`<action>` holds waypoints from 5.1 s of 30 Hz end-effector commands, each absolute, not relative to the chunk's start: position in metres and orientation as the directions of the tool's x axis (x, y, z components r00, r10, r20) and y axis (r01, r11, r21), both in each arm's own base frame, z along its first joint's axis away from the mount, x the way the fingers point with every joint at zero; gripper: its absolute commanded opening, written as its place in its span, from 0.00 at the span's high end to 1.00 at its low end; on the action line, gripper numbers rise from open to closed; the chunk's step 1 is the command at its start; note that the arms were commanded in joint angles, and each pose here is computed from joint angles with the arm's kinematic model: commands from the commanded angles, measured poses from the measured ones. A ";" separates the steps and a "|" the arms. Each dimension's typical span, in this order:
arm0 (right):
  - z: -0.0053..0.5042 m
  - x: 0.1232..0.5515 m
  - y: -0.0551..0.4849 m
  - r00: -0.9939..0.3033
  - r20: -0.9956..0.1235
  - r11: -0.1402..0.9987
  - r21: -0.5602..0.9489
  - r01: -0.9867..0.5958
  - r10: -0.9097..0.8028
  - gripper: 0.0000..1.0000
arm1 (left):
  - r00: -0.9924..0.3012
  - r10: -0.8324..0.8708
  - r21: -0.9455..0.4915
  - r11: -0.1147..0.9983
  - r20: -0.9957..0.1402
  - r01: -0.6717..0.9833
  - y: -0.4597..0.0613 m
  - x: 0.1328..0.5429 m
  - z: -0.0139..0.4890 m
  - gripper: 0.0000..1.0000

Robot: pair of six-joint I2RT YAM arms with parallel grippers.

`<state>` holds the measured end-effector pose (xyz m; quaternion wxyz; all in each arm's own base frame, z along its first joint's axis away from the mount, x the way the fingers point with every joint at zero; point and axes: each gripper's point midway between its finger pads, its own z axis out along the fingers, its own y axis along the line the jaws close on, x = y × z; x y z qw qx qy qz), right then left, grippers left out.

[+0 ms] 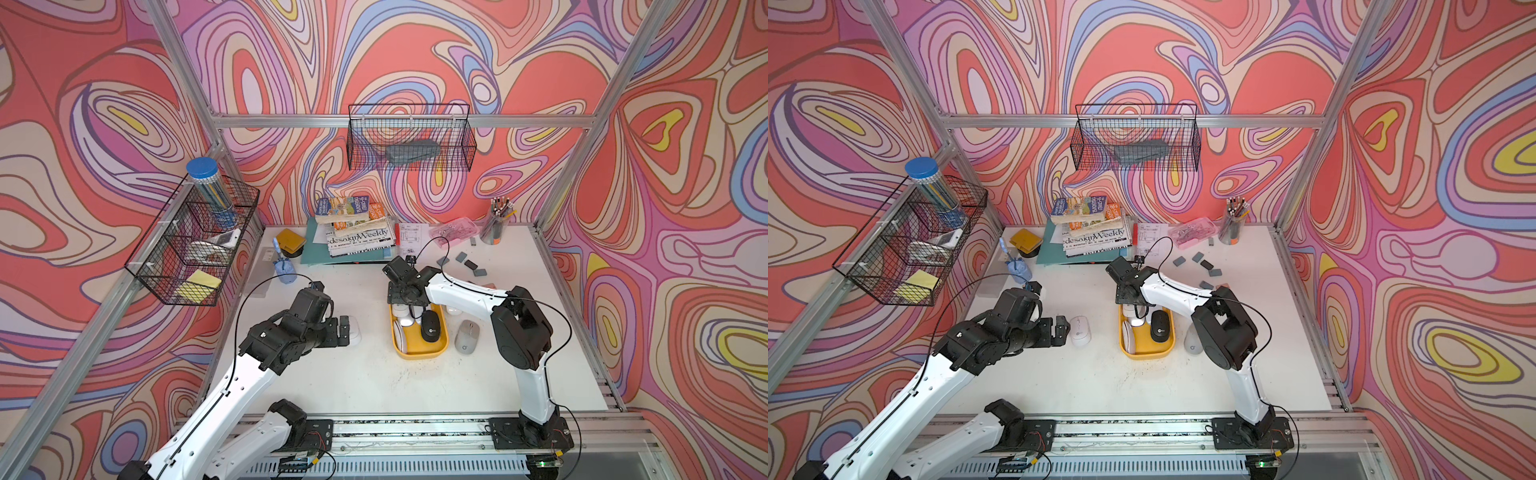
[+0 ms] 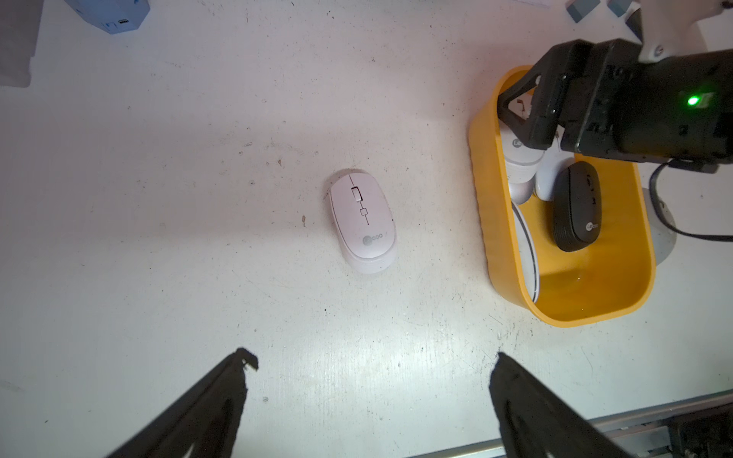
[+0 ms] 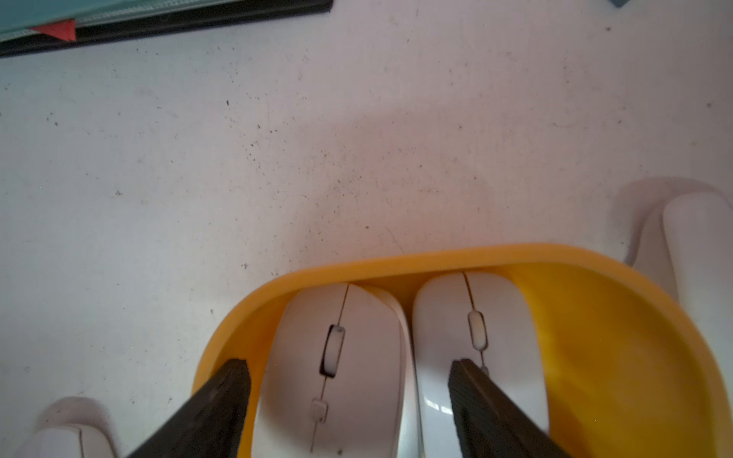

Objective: Take out the mouse from the storage box
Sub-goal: Pick up the mouse from the storage box, then place the mouse at the center of the board, then pick up the mouse from the storage box.

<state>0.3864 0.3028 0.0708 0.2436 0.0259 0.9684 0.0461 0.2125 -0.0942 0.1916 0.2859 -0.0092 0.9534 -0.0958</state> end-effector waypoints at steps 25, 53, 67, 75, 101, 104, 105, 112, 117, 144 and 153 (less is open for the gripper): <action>0.055 0.364 0.287 -0.915 -0.402 0.998 0.062 0.018 0.041 0.30 | -0.835 -0.065 -0.192 0.980 -0.546 0.049 -0.096 0.213 0.190 0.01; 0.064 0.355 0.287 -0.912 -0.409 0.995 0.098 -0.028 0.015 0.22 | -0.835 -0.067 -0.192 0.980 -0.546 0.047 -0.096 0.213 0.190 0.01; 0.047 0.349 0.292 -0.931 -0.365 0.998 0.054 -0.046 -0.023 0.28 | -0.839 -0.064 -0.194 0.980 -0.541 0.050 -0.097 0.213 0.189 0.01; 0.056 0.348 0.290 -0.922 -0.385 0.998 0.038 -0.048 -0.030 0.41 | -0.838 -0.063 -0.196 0.979 -0.541 0.053 -0.097 0.213 0.189 0.01; 0.144 0.351 0.192 -0.846 -0.524 0.995 0.028 0.094 0.095 0.46 | -0.834 -0.062 -0.209 0.976 -0.548 0.065 -0.099 0.212 0.192 0.01; 0.142 0.352 0.145 -0.840 -0.515 0.983 0.024 0.184 0.170 0.46 | -0.834 -0.062 -0.211 0.975 -0.548 0.066 -0.099 0.211 0.193 0.01; 0.140 0.351 0.129 -0.837 -0.510 0.976 0.029 0.216 0.200 0.46 | -0.833 -0.063 -0.212 0.975 -0.549 0.066 -0.100 0.211 0.193 0.01; 0.103 0.339 0.030 -0.805 -0.427 0.900 0.048 0.434 0.411 0.46 | -0.830 -0.066 -0.217 0.974 -0.554 0.067 -0.099 0.210 0.194 0.01; 0.061 0.329 0.011 -0.810 -0.347 0.869 0.036 0.493 0.473 0.46 | -0.831 -0.066 -0.217 0.974 -0.553 0.067 -0.100 0.211 0.194 0.01; 0.146 0.315 0.094 -0.806 -0.509 0.953 0.178 0.243 0.301 0.21 | -0.841 -0.058 -0.212 0.975 -0.537 0.069 -0.101 0.212 0.190 0.01; 0.132 0.298 0.236 -0.891 -0.448 0.952 0.300 -0.070 0.075 0.27 | -0.844 -0.063 -0.206 0.977 -0.533 0.057 -0.099 0.211 0.187 0.01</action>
